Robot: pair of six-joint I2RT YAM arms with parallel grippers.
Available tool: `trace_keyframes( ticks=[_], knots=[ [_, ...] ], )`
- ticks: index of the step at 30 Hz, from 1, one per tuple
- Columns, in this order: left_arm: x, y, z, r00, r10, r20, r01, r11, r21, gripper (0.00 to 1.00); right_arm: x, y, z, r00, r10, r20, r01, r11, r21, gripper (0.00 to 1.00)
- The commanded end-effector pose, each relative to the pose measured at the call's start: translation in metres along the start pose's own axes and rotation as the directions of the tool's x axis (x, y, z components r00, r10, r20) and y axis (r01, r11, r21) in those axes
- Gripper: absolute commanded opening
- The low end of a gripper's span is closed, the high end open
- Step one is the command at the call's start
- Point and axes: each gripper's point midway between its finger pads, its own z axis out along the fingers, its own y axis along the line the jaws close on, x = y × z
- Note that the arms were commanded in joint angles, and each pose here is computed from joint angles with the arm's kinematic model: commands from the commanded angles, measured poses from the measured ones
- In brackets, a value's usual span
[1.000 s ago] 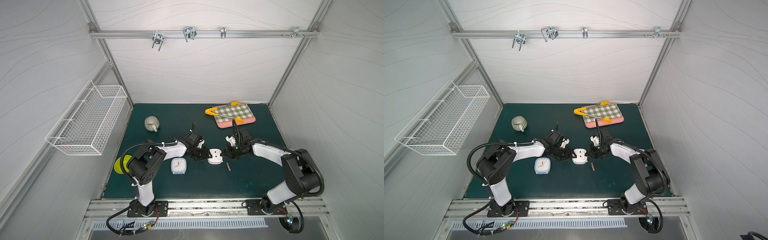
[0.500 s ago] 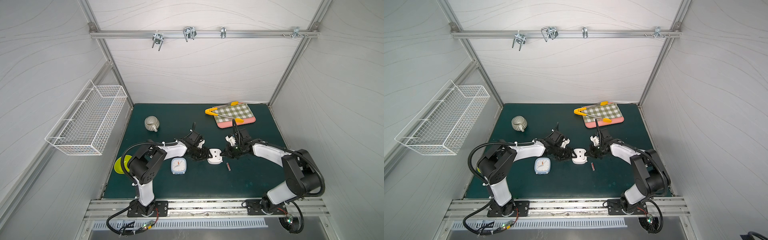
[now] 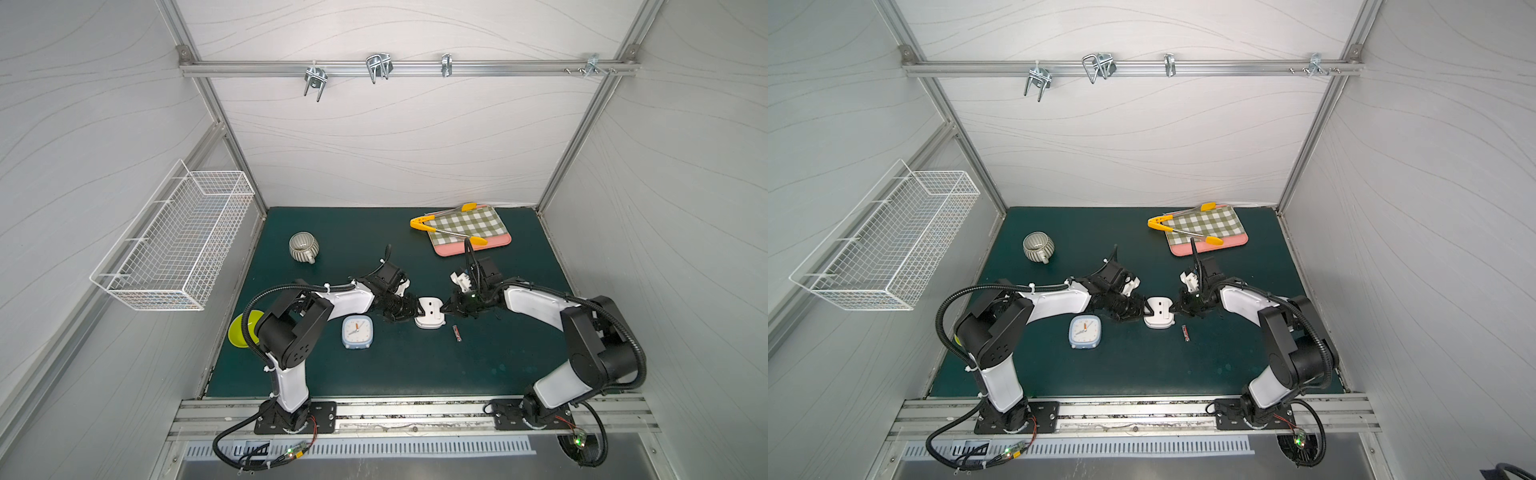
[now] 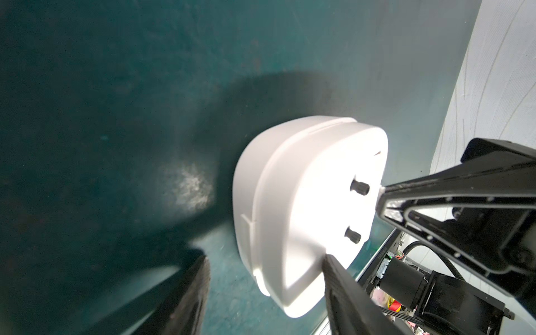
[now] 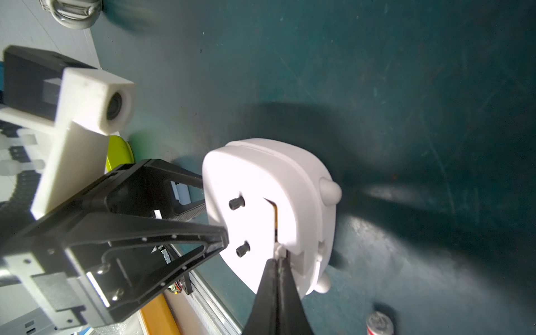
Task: Insert the battery into the alarm
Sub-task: Install the cover on the alarm.
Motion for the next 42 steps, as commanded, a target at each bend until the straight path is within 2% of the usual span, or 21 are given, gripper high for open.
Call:
trace_keyframes(
  ticks=[1,15,20,24,28,35,42],
  knots=[
    [0.005,0.01,0.009,1.0,-0.012,-0.026,0.011,0.999,-0.043,0.64,0.0,-0.001,0.001,1.0,-0.025,-0.009,0.025,1.0,0.0,0.0],
    [0.005,0.01,0.011,0.999,-0.014,-0.03,0.013,0.999,-0.042,0.64,0.007,0.013,0.005,0.999,-0.025,-0.03,0.024,0.999,-0.032,0.0],
    [0.005,0.01,0.011,0.999,-0.015,-0.031,0.013,0.999,-0.039,0.64,0.007,0.009,0.006,0.999,-0.028,-0.025,0.028,1.0,-0.003,0.0],
    [0.006,0.01,0.009,1.0,-0.012,-0.028,0.011,0.999,-0.042,0.64,0.007,0.003,0.007,0.999,-0.018,-0.03,0.019,0.999,0.026,0.08],
    [0.006,0.012,0.009,1.0,-0.013,-0.027,0.012,0.999,-0.048,0.64,0.006,0.006,0.001,1.0,-0.025,-0.017,0.026,0.999,0.039,0.11],
    [0.006,0.012,0.009,1.0,-0.014,-0.028,0.012,0.999,-0.047,0.64,0.006,0.005,-0.002,1.0,-0.027,-0.01,0.028,0.999,0.047,0.08],
    [0.006,0.012,0.009,0.999,-0.013,-0.029,0.012,0.999,-0.047,0.64,0.003,0.006,-0.004,1.0,-0.029,0.001,0.029,0.999,0.045,0.1]
  ],
)
